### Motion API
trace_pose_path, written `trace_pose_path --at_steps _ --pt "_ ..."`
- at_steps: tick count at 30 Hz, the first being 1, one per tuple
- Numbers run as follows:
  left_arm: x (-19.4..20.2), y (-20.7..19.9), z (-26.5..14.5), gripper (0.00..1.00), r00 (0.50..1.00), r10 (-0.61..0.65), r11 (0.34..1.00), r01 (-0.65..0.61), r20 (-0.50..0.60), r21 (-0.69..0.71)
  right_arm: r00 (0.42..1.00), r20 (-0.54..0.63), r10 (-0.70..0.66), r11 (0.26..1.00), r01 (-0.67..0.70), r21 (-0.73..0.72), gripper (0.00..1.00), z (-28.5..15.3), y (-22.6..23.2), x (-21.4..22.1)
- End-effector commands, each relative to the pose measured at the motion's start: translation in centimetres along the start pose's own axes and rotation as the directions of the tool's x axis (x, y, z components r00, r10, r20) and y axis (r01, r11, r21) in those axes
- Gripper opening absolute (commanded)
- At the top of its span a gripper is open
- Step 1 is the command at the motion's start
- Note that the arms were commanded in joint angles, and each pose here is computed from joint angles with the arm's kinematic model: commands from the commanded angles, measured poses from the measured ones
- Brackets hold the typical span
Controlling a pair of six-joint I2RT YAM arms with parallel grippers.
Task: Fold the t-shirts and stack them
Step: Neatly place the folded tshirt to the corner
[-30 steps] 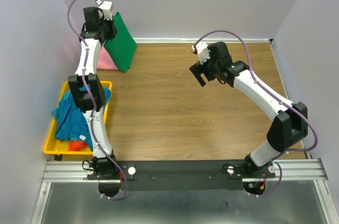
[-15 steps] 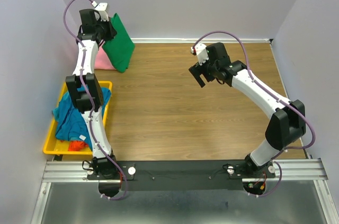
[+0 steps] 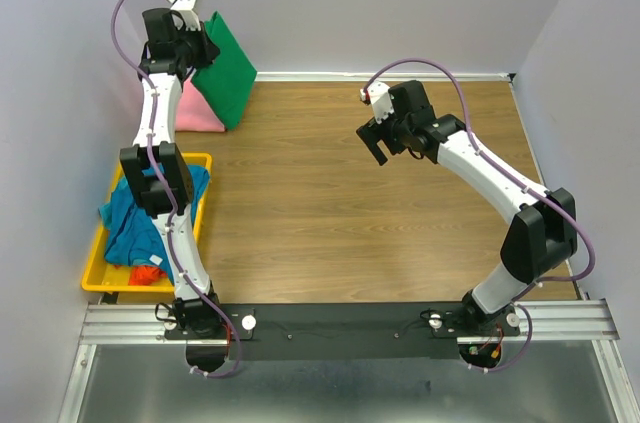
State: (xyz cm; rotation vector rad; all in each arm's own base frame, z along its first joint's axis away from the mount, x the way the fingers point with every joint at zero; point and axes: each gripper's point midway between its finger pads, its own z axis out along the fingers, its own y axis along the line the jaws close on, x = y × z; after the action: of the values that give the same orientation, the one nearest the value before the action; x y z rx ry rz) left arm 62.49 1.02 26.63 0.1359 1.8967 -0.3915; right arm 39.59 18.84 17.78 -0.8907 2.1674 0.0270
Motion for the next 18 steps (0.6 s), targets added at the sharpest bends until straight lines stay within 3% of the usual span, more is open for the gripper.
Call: trace_pose_path --at_steps 1,18 --pt "-4.2 -1.1 -2.0 0.00 0.995 0.041 0.999 -0.044 0.094 0.021 1.000 -0.025 -0.002 1.000 0.002 0.004 1.00 0.3 -0.3 0.5" --pt "1.4 4.8 0.0 0.00 1.000 0.008 1.000 -0.008 -0.011 -0.025 0.999 -0.037 0.000 1.000 0.000 0.000 1.00 0.8 -0.2 0.5"
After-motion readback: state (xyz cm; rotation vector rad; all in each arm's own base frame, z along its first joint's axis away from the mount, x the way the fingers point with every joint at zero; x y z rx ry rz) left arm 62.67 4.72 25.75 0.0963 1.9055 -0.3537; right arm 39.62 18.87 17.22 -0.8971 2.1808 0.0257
